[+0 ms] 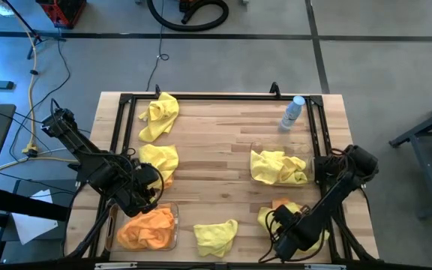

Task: Sort microfiber towel by color & place in baskets
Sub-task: Put the yellow microfiber cloth into the right transparent bin

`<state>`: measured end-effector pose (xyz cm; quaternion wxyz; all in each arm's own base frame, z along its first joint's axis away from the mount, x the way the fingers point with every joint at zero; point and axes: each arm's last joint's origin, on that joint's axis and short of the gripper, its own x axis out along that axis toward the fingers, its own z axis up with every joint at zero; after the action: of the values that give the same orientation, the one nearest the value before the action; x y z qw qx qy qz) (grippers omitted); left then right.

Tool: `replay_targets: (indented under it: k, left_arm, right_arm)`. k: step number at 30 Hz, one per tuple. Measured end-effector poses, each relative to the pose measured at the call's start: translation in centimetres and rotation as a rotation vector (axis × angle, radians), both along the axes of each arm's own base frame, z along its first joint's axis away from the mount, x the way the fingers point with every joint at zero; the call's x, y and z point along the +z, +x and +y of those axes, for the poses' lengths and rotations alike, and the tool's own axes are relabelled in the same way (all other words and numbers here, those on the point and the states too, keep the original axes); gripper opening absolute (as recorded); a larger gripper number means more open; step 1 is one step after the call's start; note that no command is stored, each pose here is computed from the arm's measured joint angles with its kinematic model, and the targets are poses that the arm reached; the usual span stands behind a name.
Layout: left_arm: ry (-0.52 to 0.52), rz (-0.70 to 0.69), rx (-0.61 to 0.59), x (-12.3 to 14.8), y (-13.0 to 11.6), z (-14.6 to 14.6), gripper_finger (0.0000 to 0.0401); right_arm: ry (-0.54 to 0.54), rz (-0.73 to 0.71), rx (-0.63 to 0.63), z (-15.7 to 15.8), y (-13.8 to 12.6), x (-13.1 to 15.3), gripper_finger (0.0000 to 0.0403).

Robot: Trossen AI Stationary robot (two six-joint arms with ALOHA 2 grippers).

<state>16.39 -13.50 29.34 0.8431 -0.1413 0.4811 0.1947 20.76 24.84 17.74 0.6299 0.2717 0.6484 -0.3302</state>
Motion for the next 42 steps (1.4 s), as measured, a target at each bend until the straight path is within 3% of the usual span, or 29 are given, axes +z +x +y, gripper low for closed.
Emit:
replay_targets:
  k: [5, 7, 12, 20, 25, 33, 42]
  left_arm:
    - [0.011, 0.007, -0.024, 0.0, 0.0, 0.0, 0.0170]
    - [0.008, 0.022, -0.047, 0.0, 0.0, 0.0, 0.0170]
    - [0.011, 0.027, -0.059, 0.0, 0.0, -0.1, 0.0170]
    - [0.012, 0.029, -0.061, 0.0, 0.0, -0.1, 0.0170]
    - [0.011, 0.028, -0.059, 0.0, 0.0, -0.1, 0.0170]
    - [0.006, 0.020, -0.042, 0.0, 0.0, 0.0, 0.0170]
    - [0.006, -0.011, -0.007, 0.0, 0.1, 0.0, 0.0170]
  right_arm:
    - [0.012, -0.031, -0.002, -0.2, -0.1, 0.9, 0.0039]
    - [0.013, -0.063, -0.012, -0.4, -0.3, 1.6, 0.0013]
    - [-0.005, -0.165, -0.064, -1.0, -1.4, 4.1, 0.0008]
    - [-0.060, -0.471, -0.082, -2.9, -3.1, 8.7, 0.0002]
    - [-0.192, -0.684, -0.055, -5.1, -3.7, 11.5, 0.0001]
    - [-0.434, -0.897, 0.034, -9.6, -5.0, 17.7, 0.0000]
    - [-0.609, -0.990, 0.147, -15.0, -7.7, 24.3, 0.0000]
